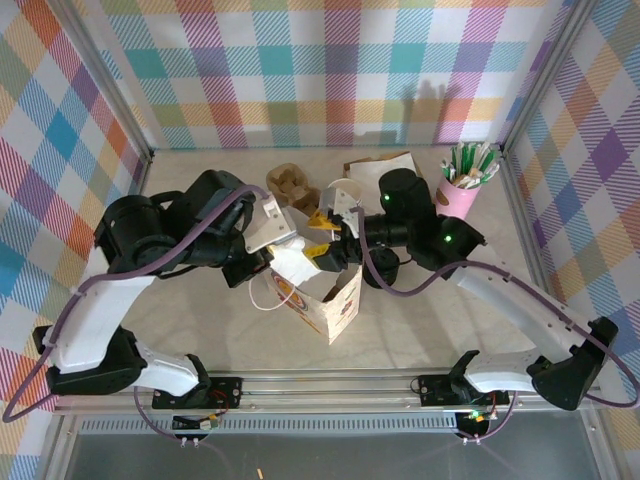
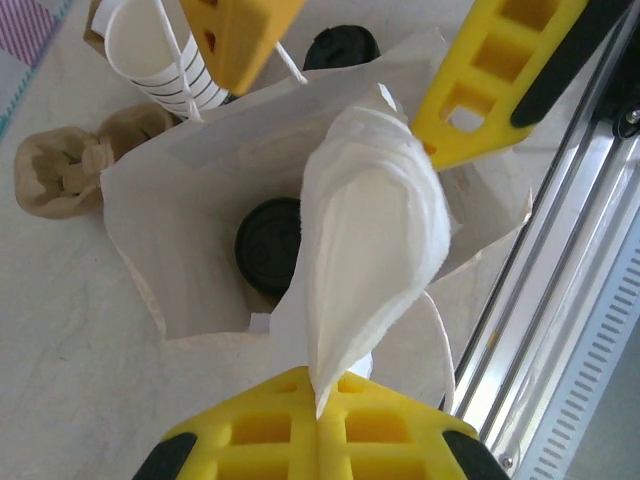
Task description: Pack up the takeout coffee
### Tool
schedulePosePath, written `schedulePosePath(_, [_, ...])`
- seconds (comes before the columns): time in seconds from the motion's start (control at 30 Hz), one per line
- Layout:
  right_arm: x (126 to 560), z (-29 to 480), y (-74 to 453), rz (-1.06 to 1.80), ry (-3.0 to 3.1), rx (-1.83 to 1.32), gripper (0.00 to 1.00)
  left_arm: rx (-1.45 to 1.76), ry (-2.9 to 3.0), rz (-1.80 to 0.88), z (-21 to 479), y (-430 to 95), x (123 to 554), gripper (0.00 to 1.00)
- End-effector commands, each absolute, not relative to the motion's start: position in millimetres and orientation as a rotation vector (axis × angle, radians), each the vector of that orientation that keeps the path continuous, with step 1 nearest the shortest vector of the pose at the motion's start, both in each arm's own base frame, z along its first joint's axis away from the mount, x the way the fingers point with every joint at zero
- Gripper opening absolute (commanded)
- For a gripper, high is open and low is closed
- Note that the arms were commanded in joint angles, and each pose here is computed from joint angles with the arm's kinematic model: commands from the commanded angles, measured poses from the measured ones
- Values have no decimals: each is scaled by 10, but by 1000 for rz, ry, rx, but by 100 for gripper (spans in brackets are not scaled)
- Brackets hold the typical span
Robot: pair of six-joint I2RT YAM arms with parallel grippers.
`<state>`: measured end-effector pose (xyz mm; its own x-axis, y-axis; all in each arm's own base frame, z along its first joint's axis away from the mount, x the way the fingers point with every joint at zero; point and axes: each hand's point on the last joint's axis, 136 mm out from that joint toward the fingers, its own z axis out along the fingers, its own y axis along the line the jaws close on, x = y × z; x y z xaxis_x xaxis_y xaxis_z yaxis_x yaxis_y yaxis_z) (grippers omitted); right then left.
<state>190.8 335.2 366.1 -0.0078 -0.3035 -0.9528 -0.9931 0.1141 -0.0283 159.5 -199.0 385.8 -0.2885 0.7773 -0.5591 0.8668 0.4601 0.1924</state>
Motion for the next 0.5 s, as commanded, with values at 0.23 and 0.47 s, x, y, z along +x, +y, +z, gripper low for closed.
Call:
schedulePosePath(0.23, [2046,3709,2957,772,1518,-1232,77,1460,2241,-219,3701,-1961,1454,0])
schedulePosePath(0.47, [2075,3788,2680,688,1524,-1150,79,1477,2306,-235,3605,-2013,1435,0])
